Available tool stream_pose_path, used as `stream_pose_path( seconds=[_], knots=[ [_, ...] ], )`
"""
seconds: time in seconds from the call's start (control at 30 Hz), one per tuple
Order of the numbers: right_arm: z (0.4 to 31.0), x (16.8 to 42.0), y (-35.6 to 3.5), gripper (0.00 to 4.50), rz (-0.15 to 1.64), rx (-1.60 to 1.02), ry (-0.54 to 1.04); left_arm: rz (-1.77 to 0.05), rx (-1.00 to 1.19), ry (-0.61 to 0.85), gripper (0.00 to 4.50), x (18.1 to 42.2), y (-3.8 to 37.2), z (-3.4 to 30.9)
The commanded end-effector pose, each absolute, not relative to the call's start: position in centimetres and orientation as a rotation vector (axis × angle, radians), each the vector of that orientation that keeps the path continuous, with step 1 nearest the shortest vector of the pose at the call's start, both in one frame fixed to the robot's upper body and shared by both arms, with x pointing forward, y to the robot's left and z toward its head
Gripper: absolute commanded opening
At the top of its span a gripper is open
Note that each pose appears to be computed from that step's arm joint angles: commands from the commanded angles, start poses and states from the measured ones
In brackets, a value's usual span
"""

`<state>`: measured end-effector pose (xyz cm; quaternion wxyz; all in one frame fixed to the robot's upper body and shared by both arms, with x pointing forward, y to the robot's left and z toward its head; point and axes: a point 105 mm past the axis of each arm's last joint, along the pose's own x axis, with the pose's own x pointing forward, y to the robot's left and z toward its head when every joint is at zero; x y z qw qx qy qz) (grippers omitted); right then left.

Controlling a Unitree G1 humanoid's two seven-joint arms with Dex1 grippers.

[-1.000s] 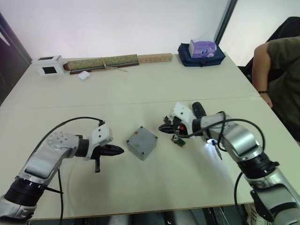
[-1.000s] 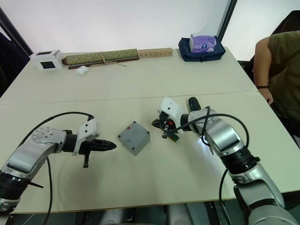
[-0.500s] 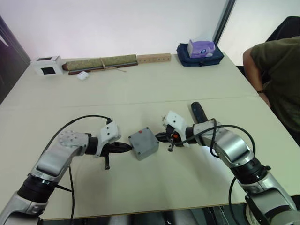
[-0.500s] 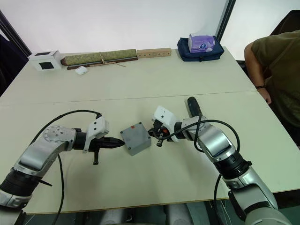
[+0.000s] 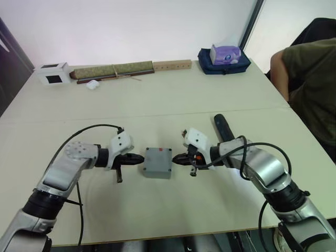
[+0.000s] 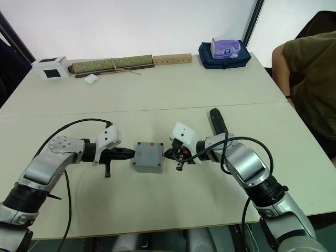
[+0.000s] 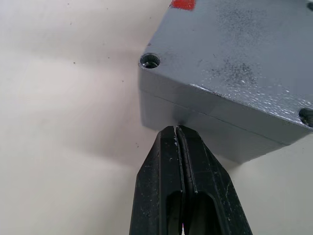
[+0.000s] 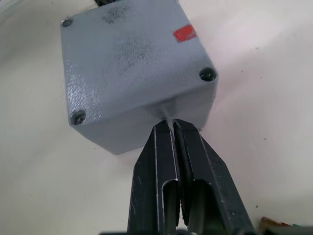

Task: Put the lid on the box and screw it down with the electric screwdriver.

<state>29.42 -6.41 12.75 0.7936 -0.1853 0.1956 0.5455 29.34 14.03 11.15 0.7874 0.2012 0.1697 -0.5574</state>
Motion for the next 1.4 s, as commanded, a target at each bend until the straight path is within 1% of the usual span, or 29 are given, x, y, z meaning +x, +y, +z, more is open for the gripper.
stream_pose_path(
  seconds=[0.03,0.13,0.27,0.3,0.37,0.4,0.43,0.47,0.5,0.53,0.57,0.6,0.63,0.67,0.8,1.03,1.07,1.1,1.2,1.27,1.4],
  knots=[
    [15.4,31.7,-8.2,0.09,1.04,-0.436,0.305,-1.221,0.456,0.318,0.0,28.5,14.3,12.7],
    [16.3,33.4,-9.4,0.09,0.935,-0.427,0.257,-1.217,0.47,0.313,0.0,28.2,14.6,13.3],
    [17.1,35.2,-10.5,0.09,0.821,-0.403,0.185,-1.212,0.455,0.262,0.0,28.2,14.5,15.1],
    [16.9,35.6,-10.7,0.31,0.792,-0.386,0.186,-1.208,0.448,0.233,0.0,28.3,14.3,15.9],
    [16.2,36.1,-10.9,0.79,0.769,-0.36,0.2,-1.21,0.43,0.187,0.0,28.3,13.8,17.3],
    [15.8,36.1,-10.9,1.26,0.767,-0.353,0.207,-1.215,0.424,0.172,0.0,28.3,13.5,17.7],
    [15.3,36.3,-10.9,1.54,0.759,-0.341,0.22,-1.224,0.425,0.16,0.0,28.3,13.2,18.1],
    [14.9,36.4,-10.9,2.14,0.752,-0.333,0.229,-1.229,0.427,0.154,0.0,28.3,13.0,18.3],
    [14.6,36.4,-10.8,2.57,0.754,-0.312,0.238,-1.233,0.432,0.143,0.0,28.3,12.8,18.6],
    [14.4,36.4,-10.7,3.12,0.756,-0.298,0.243,-1.234,0.435,0.137,0.0,28.3,12.6,18.8],
    [14.2,36.5,-10.7,3.44,0.744,-0.303,0.251,-1.238,0.435,0.134,0.0,28.3,12.5,18.9],
    [14.0,36.6,-10.8,3.92,0.734,-0.309,0.256,-1.24,0.434,0.132,0.0,28.3,12.4,19.0],
    [13.9,36.7,-10.8,4.24,0.729,-0.309,0.26,-1.244,0.435,0.13,0.0,28.3,12.3,19.1],
    [13.7,36.8,-10.8,4.45,0.723,-0.304,0.268,-1.247,0.435,0.126,0.0,28.3,12.1,19.2],
    [13.0,37.1,-11.0,4.45,0.699,-0.296,0.297,-1.251,0.436,0.122,0.0,28.4,11.8,19.3],
    [13.2,37.5,-10.9,4.45,0.693,-0.238,0.294,-1.258,0.44,0.122,0.0,28.4,11.5,19.2],
    [13.3,37.5,-10.9,4.0,0.694,-0.236,0.29,-1.258,0.441,0.122,0.0,28.4,11.5,19.2],
    [13.4,37.6,-10.9,3.86,0.693,-0.23,0.288,-1.259,0.441,0.121,0.0,28.3,11.5,19.2],
    [13.7,37.6,-10.8,2.89,0.696,-0.217,0.282,-1.26,0.439,0.121,0.0,28.2,11.4,19.1],
    [13.9,37.5,-10.7,2.15,0.702,-0.206,0.278,-1.261,0.438,0.12,0.0,28.1,11.3,19.1],
    [13.9,37.4,-10.6,0.38,0.706,-0.204,0.289,-1.26,0.437,0.121,0.0,28.1,11.3,19.0]
  ],
)
